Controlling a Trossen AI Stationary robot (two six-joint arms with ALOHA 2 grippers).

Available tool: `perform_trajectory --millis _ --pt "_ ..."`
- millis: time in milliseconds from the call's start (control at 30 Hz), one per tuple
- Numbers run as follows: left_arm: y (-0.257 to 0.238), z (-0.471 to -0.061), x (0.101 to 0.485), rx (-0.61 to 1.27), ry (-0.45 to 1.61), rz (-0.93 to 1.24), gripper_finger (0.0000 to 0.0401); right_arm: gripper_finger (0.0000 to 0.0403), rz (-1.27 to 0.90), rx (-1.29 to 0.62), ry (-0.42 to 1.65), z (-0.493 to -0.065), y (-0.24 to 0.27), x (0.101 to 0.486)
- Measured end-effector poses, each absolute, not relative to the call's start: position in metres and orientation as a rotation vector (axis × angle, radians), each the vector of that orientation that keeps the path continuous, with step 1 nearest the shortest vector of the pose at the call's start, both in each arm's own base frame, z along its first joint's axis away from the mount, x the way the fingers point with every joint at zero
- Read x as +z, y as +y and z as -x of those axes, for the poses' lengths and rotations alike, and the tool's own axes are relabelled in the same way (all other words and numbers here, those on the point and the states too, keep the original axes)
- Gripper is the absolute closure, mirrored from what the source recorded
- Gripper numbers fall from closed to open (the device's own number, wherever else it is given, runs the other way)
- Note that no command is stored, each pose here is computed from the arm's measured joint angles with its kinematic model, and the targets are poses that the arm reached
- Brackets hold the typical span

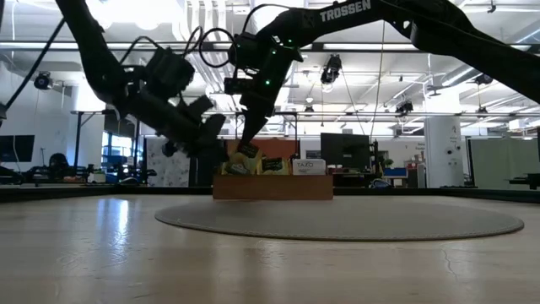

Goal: Pick & Place Tea
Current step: Put the yellow tea bag into the left compartment of the wooden organizer

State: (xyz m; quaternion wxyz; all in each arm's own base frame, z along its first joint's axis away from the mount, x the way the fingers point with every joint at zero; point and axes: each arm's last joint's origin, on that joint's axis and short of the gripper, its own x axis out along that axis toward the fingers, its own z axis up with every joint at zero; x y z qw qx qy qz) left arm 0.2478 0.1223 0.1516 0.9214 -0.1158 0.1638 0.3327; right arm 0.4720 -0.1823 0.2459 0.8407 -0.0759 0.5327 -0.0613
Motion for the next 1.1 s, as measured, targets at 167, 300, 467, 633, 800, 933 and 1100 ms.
perform_trajectory --millis 167,300,467,633,800,933,1100 --pt "0.127 -0.254 0.145 0.693 0.360 0.245 0.0346 0.0394 0.161 -0.130 1.125 -0.472 -0.182 0.246" --pt "0.129 -0.256 0.146 0.691 0.363 0.226 0.0346 0.0394 0.165 -0.129 1.121 -0.472 -0.183 0.246" --pt "0.128 -0.255 0.147 0.691 0.365 0.224 0.0346 0.0394 0.150 -0.113 1.132 -0.476 -0.184 0.234" --pt "0.125 -0.249 0.162 0.688 0.352 0.226 0.0346 0.0394 0.142 -0.111 1.146 -0.479 -0.185 0.224" --pt "0.119 -0.237 0.178 0.699 0.384 0.228 0.0346 0.0394 0.136 -0.137 1.094 -0.483 -0.187 0.226" --pt "0.117 -0.230 0.185 0.701 0.382 0.220 0.0346 0.0394 0.148 -0.154 1.037 -0.487 -0.190 0.230" --pt "0.114 -0.223 0.181 0.719 0.391 0.216 0.0346 0.0394 0.141 -0.152 1.052 -0.490 -0.192 0.218"
